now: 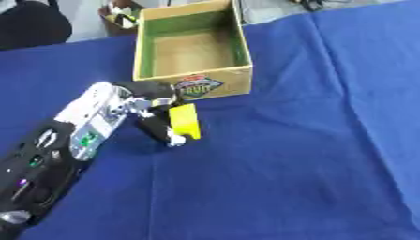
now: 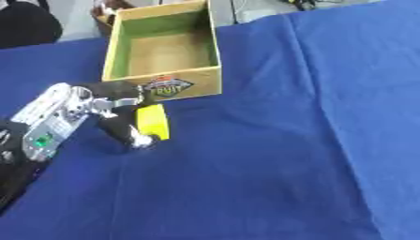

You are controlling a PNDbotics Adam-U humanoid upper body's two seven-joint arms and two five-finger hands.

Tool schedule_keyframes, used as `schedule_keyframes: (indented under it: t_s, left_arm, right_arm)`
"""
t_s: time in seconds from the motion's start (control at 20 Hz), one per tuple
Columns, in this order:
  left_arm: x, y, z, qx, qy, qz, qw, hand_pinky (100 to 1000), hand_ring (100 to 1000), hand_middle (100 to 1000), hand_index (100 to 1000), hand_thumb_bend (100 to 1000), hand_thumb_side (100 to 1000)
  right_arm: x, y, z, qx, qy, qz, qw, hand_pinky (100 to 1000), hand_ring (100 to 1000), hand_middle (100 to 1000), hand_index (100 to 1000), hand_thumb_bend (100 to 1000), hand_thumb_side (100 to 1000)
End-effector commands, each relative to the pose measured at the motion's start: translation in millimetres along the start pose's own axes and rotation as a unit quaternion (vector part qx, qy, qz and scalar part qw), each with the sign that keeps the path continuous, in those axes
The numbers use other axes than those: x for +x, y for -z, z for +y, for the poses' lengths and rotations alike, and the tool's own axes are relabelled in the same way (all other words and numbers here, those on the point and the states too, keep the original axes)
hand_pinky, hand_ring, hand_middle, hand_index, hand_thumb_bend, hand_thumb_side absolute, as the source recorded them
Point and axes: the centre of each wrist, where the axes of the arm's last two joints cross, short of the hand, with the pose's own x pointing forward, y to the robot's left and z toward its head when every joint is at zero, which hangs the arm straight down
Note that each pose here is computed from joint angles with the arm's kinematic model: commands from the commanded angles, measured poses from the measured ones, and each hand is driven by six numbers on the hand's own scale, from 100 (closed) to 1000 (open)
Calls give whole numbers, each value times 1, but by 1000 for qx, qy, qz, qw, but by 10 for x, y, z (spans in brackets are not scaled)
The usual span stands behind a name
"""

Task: Pick up objects on the table and place them in the box.

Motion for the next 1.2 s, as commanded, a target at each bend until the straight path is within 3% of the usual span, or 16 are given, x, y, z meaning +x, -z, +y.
schedule_keyframes:
  t_s: [0.05,0.3,0.65,0.85,1.2]
  left_arm:
    - [-4,-166,221,33,-1,7,999,179,466,465,459,100,244]
    - [59,-313,398,64,-2,4,998,168,460,459,456,100,244]
    - [163,-662,819,115,16,7,993,159,456,453,450,100,244]
    - [66,-739,1052,157,24,55,986,159,461,456,449,100,244]
    - [-305,-505,1202,239,23,159,958,147,452,447,419,100,245]
  right_arm:
    - [42,57,-47,-6,-1,-12,1000,638,668,534,834,100,635]
    - [35,54,-62,-7,-4,-12,1000,638,668,535,833,100,640]
    - [28,51,-80,-7,-7,-14,1000,638,668,535,832,100,642]
    - [35,60,-72,-2,-3,-17,1000,638,668,536,831,100,644]
    - [53,89,-54,6,8,-33,999,639,668,536,828,100,658]
